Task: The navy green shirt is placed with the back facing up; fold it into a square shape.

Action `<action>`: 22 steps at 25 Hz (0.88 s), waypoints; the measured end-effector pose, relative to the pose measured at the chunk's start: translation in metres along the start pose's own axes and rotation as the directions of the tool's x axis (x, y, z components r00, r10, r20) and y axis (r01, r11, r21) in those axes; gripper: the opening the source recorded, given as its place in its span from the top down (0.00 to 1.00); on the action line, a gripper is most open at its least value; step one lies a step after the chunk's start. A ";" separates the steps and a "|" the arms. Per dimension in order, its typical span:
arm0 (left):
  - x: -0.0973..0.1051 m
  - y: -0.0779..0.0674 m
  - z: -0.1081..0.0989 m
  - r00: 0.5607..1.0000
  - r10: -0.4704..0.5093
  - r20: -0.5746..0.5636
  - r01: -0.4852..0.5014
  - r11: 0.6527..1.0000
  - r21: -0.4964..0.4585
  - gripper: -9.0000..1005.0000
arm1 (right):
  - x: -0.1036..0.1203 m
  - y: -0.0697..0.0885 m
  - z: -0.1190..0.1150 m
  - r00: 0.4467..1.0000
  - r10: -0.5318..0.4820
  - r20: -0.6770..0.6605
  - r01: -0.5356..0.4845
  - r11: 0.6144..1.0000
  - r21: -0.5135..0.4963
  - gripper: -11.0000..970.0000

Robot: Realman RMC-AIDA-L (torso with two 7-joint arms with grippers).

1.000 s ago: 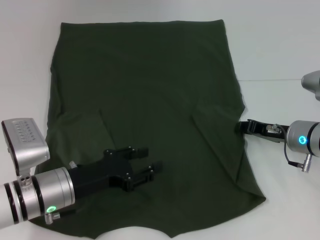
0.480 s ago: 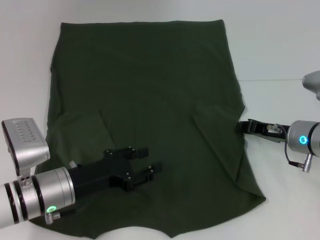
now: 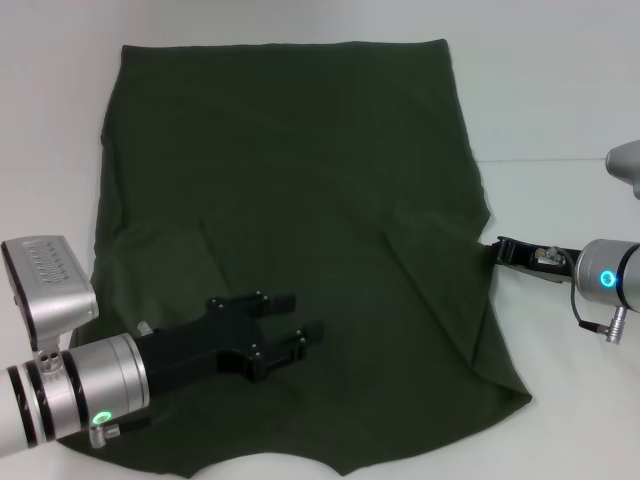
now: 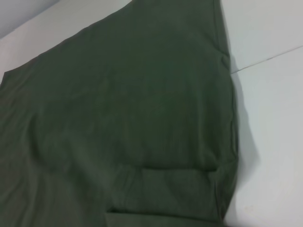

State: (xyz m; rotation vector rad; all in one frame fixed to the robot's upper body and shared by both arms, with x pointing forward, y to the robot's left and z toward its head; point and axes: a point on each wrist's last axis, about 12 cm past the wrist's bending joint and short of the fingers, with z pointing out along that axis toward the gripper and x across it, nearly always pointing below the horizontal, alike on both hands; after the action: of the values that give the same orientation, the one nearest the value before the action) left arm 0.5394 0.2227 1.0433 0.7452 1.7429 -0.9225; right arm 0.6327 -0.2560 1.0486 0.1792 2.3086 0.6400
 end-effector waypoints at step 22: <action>0.000 0.000 0.000 1.000 0.000 0.001 0.000 1.000 -0.001 0.44 | 0.001 -0.017 -0.022 0.997 0.081 -0.005 -0.081 0.993 -0.091 0.85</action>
State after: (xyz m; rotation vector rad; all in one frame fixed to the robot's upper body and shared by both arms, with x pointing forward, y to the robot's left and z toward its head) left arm 0.5393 0.2231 1.0433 0.7437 1.7429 -0.9216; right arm 0.6175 -0.2793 1.0531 0.2306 2.2768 0.7851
